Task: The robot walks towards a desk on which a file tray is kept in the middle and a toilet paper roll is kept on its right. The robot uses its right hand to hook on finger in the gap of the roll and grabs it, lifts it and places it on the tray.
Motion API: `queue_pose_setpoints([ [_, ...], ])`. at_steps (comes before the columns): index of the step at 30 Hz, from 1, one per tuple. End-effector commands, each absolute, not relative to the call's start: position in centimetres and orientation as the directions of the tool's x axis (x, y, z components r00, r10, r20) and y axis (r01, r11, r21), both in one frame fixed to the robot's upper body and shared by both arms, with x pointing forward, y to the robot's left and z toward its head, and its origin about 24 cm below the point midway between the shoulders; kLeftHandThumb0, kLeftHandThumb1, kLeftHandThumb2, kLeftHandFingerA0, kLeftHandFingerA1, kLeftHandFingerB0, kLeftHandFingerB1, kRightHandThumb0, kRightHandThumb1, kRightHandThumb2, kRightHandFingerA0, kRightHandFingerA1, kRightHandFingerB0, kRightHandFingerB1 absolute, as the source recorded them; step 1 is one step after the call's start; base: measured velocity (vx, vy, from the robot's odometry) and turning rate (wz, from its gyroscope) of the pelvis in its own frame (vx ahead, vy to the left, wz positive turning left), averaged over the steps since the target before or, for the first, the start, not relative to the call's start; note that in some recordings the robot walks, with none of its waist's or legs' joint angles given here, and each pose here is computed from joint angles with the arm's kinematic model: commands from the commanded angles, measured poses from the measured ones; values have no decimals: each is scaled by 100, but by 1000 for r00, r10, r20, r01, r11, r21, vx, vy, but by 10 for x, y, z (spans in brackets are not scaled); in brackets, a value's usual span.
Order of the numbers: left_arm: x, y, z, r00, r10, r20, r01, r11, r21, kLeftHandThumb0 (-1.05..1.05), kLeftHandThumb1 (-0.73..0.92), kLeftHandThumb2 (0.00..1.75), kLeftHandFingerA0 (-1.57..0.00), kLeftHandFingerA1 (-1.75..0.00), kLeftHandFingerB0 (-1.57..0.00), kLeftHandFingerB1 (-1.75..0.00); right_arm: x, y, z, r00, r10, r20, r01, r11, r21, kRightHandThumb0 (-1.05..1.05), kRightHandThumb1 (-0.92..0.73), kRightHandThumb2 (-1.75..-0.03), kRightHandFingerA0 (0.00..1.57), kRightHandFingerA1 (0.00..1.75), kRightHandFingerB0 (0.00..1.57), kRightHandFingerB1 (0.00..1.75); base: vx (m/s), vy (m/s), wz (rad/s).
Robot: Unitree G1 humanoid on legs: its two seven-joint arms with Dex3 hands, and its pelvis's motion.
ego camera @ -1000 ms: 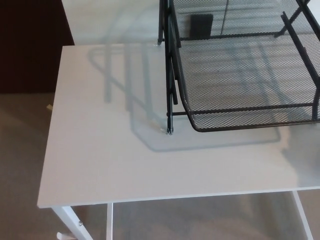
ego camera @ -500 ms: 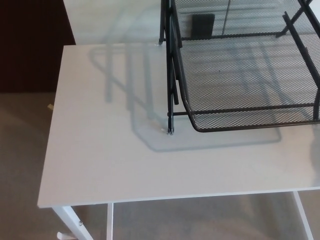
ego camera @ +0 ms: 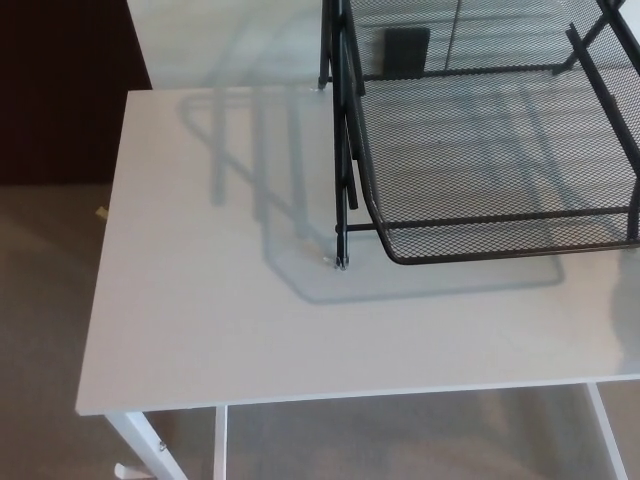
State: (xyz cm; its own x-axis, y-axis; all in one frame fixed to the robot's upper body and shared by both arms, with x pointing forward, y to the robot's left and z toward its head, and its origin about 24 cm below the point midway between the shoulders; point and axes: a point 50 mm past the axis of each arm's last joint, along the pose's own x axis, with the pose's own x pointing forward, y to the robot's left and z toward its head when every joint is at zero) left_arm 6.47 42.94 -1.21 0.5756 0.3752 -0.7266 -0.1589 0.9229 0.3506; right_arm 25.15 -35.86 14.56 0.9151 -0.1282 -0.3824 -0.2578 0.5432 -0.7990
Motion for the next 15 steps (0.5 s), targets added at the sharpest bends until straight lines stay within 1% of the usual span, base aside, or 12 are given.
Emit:
queue_pose_setpoints([
  [1,68,433,-9,561,400,-725,-149,910,386,-68,80,109,-21,-56,-6,-45,253,-345,153,951,-28,-308,-247,528,-812,-41,-54,-66,20,43,22,35,0,0,0],
  [5,68,431,-7,571,388,-724,-136,914,382,-68,81,109,-19,-56,-7,-43,258,-334,162,960,0,-281,-240,521,-819,-43,-54,-67,20,41,21,35,0,0,0],
  [7,66,433,-9,563,393,-727,-140,913,384,-69,81,110,-19,-57,-5,-43,260,-331,164,963,19,-268,-234,545,-805,-43,-53,-67,20,41,21,35,0,0,0],
  [9,65,433,-9,558,395,-730,-140,912,387,-69,80,110,-19,-56,-6,-44,261,-330,167,965,24,-263,-234,540,-809,-44,-53,-68,20,41,21,35,0,0,0],
  [10,64,434,-11,545,404,-734,-155,910,385,-69,80,109,-19,-56,-6,-44,262,-330,168,971,43,-236,-221,539,-813,-46,-53,-69,21,42,21,36,0,0,0],
  [11,63,435,-12,541,409,-735,-166,909,383,-67,92,77,-22,-50,-11,-35,262,-330,169,973,47,-226,-215,544,-811,-46,-53,-68,21,43,21,36,0,0,0],
  [12,62,435,-13,536,415,-735,-173,906,385,-67,92,76,-23,-49,-11,-35,261,-330,171,974,40,-224,-209,543,-813,-46,-53,-69,20,41,21,36,0,0,0],
  [13,62,436,-12,532,414,-739,-157,906,394,-68,81,109,-19,-54,-6,-43,260,-332,173,975,37,-217,-202,547,-813,-47,-53,-69,20,43,21,36,0,0,0],
  [15,61,436,-12,534,409,-740,-165,909,383,-68,81,109,-18,-54,-5,-43,259,-333,174,978,37,-203,-189,551,-813,-47,-52,-69,21,43,21,36,0,0,0],
])
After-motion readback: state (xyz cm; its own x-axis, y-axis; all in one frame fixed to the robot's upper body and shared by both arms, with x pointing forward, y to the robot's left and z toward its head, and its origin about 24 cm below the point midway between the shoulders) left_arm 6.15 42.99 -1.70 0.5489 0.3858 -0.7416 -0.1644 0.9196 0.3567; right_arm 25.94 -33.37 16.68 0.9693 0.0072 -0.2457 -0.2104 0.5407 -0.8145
